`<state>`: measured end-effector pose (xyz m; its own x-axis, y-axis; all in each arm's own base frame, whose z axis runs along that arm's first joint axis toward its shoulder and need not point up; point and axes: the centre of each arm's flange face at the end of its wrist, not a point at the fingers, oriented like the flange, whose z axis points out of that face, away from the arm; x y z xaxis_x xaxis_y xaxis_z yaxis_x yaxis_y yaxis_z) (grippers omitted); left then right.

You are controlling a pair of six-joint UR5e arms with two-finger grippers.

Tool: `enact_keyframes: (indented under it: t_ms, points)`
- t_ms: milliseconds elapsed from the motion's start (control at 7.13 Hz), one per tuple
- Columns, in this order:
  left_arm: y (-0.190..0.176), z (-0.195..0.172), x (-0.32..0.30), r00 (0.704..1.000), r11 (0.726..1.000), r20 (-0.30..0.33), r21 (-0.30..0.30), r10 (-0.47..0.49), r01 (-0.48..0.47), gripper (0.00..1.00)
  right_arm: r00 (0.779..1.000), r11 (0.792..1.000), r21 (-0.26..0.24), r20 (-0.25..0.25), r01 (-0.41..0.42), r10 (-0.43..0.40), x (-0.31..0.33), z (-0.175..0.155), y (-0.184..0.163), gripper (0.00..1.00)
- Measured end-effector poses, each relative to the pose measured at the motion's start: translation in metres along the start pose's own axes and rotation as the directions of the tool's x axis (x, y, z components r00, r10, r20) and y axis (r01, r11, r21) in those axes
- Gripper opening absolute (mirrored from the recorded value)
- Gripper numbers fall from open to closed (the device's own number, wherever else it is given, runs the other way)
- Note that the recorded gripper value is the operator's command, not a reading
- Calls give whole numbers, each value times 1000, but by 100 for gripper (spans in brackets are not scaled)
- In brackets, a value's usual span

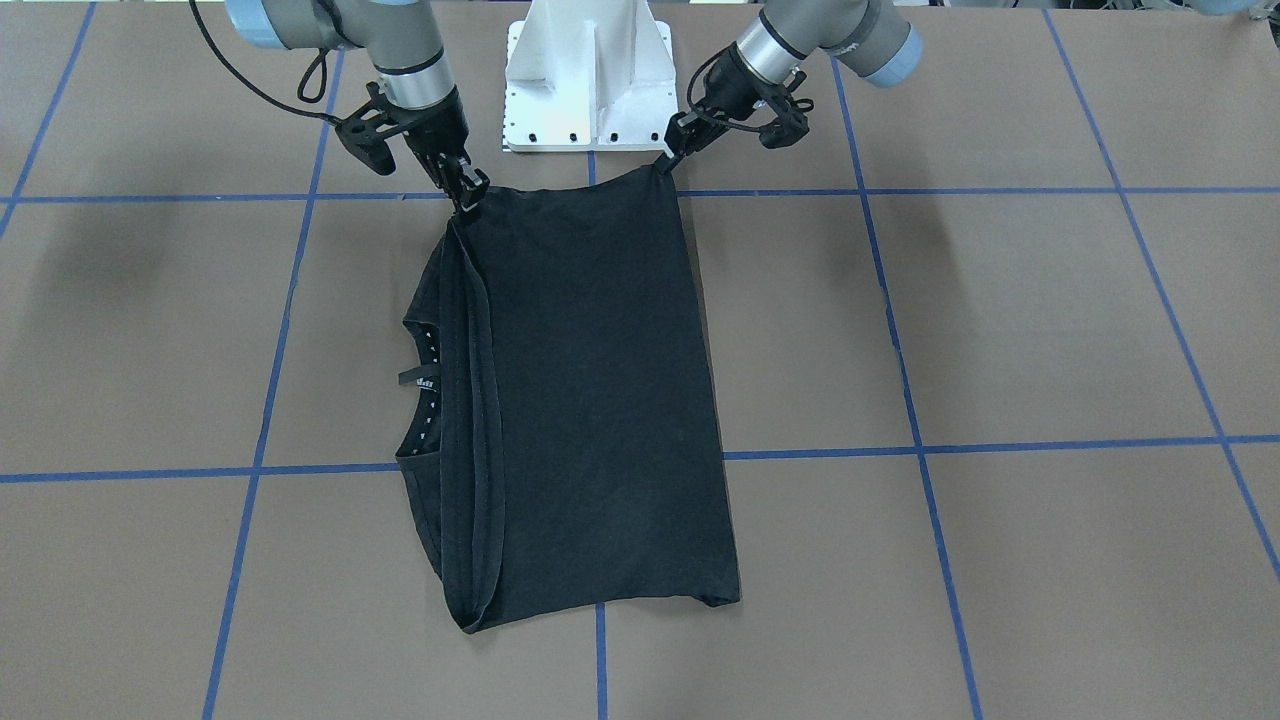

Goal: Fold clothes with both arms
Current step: 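Grasp the shirt edge nearest the robot with both grippers, then lift the near edge with both grippers and fold it onto the far half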

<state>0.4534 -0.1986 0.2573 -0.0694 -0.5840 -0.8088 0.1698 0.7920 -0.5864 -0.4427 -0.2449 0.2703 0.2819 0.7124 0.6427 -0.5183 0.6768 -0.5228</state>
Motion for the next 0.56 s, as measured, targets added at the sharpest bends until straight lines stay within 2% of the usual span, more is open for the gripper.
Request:
enact_keyframes:
  t_ms: [140,421,561]
  points:
    - [1,-22,17,1000,1000,-28,1,-13,13,0,1000,1000,-23,15,-9,10,-4,-18,-5,0]
    - [-19,-47,64,998,998,-65,58,-23,27,0,997,995,-74,34,-72,74,-38,-48,-45,0]
    - [-38,-48,88,997,995,-80,98,-15,23,0,993,990,-93,38,-104,108,-63,-54,-65,0]
